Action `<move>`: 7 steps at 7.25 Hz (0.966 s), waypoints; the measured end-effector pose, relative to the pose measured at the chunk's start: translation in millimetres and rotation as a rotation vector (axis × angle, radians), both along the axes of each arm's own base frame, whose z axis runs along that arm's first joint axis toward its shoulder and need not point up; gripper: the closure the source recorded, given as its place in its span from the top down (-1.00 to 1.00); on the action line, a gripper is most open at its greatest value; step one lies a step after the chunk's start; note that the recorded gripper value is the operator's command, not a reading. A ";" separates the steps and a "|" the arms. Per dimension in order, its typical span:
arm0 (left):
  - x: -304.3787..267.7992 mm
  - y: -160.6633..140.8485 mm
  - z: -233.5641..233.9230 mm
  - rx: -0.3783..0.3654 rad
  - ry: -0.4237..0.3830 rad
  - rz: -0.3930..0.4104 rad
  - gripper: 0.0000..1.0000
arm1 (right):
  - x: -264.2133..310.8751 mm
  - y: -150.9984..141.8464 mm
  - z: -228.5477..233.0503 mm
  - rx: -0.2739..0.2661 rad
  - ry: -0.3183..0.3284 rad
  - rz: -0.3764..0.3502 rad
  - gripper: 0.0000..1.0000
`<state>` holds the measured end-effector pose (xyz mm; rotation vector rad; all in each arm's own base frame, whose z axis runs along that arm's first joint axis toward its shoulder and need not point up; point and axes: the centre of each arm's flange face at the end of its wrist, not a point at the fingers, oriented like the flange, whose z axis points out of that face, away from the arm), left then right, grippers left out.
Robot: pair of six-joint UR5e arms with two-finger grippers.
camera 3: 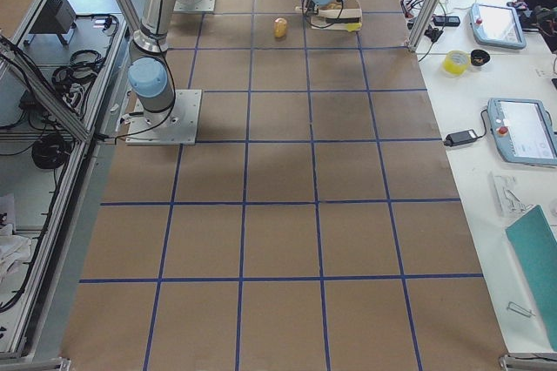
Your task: Sweep and dump trash into bin
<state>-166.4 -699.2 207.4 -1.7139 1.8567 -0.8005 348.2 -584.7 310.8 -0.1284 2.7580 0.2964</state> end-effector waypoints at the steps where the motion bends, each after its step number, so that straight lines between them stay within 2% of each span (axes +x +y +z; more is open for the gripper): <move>1: 0.0 0.0 0.0 0.000 0.000 0.000 -1.00 | -1.8 -1.5 -2.2 0.001 -0.055 0.019 -1.00; 4: 0.0 0.0 0.2 0.000 0.000 0.000 -1.00 | 3.5 -2.7 -14.2 -0.019 -0.213 0.078 -1.00; 5: 0.0 0.0 0.2 0.000 0.000 0.000 -1.00 | 2.5 -0.3 -22.2 -0.006 -0.237 0.081 -1.00; 7: 0.0 0.1 0.1 0.000 0.000 0.000 -1.00 | -8.6 6.0 -40.2 0.083 -0.259 -0.001 -1.00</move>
